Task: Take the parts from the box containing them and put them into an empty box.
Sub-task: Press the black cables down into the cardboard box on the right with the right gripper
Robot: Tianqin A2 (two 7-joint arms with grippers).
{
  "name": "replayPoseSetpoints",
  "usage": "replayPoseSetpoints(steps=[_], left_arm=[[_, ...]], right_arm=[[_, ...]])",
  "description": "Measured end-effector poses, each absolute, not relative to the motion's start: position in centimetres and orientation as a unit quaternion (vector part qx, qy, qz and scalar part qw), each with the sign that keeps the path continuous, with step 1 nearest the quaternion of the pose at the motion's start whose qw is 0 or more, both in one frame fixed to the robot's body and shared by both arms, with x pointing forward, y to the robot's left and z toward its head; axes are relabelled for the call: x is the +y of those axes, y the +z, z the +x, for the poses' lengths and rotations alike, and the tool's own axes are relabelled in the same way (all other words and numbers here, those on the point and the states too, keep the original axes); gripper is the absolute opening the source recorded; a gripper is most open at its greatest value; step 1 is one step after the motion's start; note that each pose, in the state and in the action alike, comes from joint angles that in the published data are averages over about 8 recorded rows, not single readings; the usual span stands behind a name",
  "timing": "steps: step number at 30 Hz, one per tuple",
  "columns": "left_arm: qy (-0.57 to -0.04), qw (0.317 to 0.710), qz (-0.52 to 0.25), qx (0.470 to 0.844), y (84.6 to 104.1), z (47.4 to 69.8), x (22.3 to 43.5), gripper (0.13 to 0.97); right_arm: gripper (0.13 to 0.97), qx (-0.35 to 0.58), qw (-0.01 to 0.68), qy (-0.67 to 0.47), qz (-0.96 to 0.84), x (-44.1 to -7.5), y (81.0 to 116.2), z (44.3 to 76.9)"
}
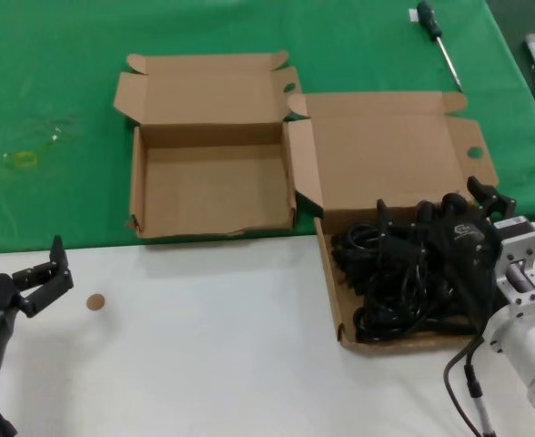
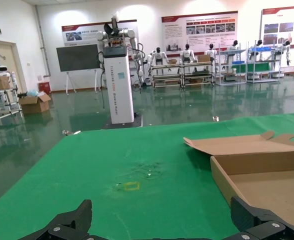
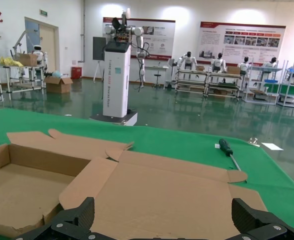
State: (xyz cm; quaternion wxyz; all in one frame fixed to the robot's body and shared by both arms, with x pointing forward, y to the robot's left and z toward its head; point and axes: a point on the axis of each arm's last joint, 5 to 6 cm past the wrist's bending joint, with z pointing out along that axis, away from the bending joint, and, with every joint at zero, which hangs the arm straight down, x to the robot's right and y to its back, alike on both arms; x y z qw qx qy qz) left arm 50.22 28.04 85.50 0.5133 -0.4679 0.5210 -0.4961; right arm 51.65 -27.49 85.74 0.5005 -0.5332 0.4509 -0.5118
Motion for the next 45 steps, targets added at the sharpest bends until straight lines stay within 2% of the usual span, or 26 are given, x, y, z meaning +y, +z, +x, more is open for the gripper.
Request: replayPoseSetpoints(steps=[32, 45], left_arm=[[-0.496, 0.513, -0.468, 0.521, 85.50, 50.22, 28.04, 0.966], [-0.496, 0.513, -0.468, 0.521, 85.50, 50.22, 28.04, 0.927]], right_arm=[[0.966, 0.451, 0.500, -0.512, -0.533, -27.49, 85.74, 51.65], [0.966, 0.451, 0.500, -0.512, -0.533, -27.49, 85.74, 51.65]])
